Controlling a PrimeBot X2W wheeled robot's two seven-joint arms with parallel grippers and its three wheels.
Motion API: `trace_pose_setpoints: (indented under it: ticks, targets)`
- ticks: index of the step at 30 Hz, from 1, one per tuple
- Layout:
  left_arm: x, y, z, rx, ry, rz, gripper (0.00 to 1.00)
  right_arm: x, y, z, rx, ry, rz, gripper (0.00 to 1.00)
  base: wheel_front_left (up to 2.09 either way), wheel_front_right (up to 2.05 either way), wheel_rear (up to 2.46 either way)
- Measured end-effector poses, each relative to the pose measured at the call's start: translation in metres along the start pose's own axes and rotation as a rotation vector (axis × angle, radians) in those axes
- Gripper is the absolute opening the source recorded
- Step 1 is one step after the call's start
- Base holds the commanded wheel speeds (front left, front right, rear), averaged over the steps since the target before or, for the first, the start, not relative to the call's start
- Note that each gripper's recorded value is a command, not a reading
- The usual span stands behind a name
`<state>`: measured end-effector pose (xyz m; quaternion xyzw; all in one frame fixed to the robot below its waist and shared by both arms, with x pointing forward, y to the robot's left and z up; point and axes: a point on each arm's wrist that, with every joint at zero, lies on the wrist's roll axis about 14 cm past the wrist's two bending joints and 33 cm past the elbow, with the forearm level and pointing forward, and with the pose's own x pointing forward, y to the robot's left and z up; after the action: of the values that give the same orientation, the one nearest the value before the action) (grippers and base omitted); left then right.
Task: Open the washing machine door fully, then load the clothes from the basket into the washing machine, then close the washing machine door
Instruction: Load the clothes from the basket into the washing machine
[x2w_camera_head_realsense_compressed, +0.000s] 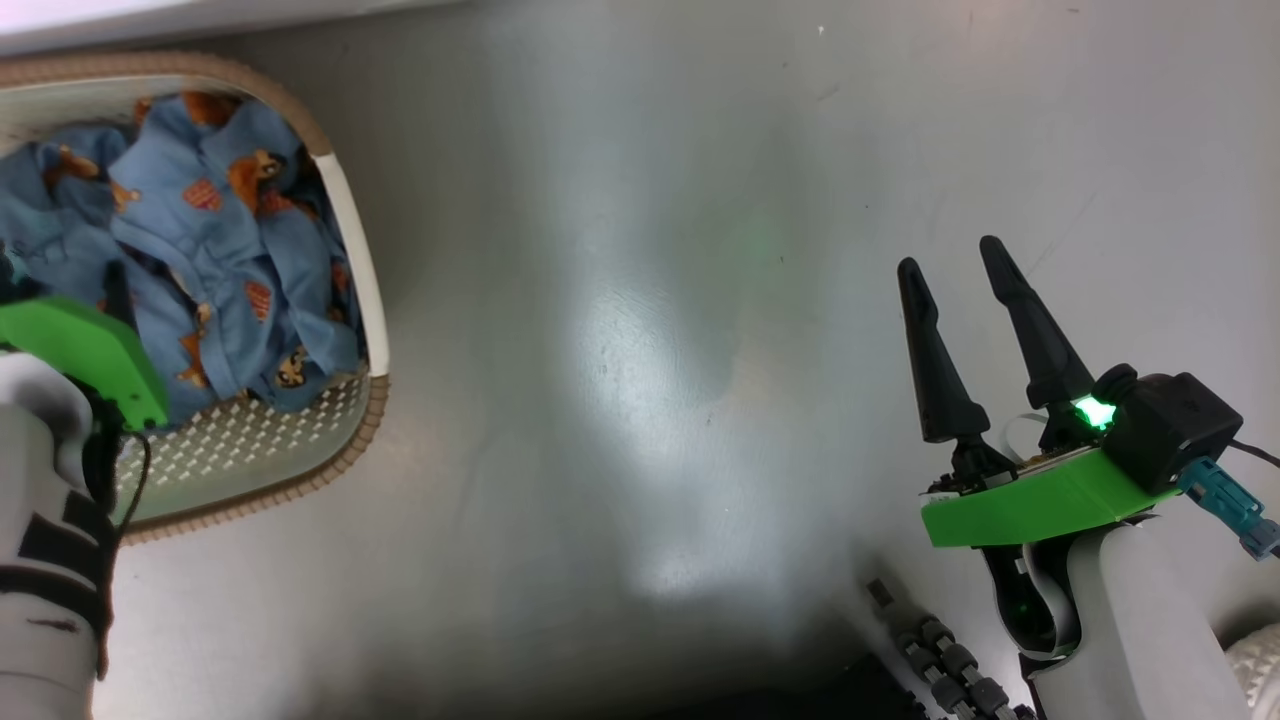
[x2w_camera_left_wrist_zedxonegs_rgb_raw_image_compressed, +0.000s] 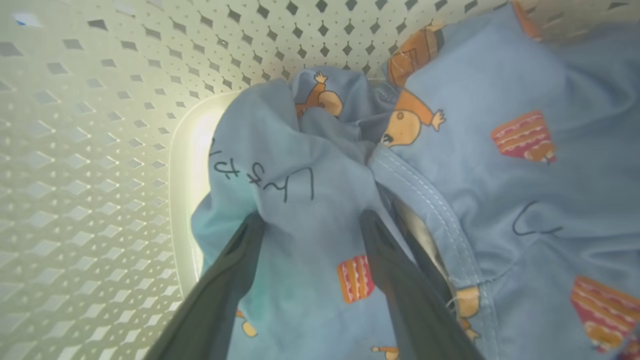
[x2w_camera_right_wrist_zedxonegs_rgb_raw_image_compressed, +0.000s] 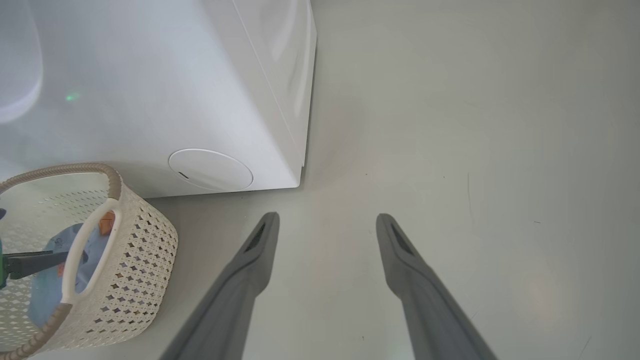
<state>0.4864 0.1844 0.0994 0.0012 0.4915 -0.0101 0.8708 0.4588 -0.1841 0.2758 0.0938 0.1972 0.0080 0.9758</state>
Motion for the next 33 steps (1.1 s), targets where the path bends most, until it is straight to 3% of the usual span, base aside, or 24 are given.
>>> trace_pose_setpoints:
  ticks: [16,17,18,19,25,33]
  targets:
    - [0.025,-0.007,-0.010,0.085,0.121,-0.024,1.00,-0.001,-0.006,-0.015,0.035,0.035,-0.021,1.00,0.00,0.00,0.00]
    - [0.026,-0.008,-0.011,0.086,0.128,-0.024,0.49,-0.001,-0.007,-0.016,0.037,0.036,-0.022,1.00,0.00,0.00,0.00]
    - [0.027,-0.008,-0.013,0.088,0.139,-0.025,0.19,-0.001,-0.007,-0.015,0.039,0.035,-0.023,1.00,0.00,0.00,0.00]
    - [0.027,-0.008,-0.015,0.089,0.143,-0.023,0.00,0.000,-0.008,-0.014,0.037,0.032,-0.023,1.00,0.00,0.00,0.00]
    - [0.025,-0.011,-0.016,0.081,0.155,-0.025,0.00,0.003,-0.009,-0.009,0.034,0.015,-0.025,1.00,0.00,0.00,0.00]
    - [0.008,-0.013,0.003,0.069,0.041,-0.028,0.00,0.003,-0.006,0.014,0.035,-0.041,-0.020,1.00,0.00,0.00,0.00]
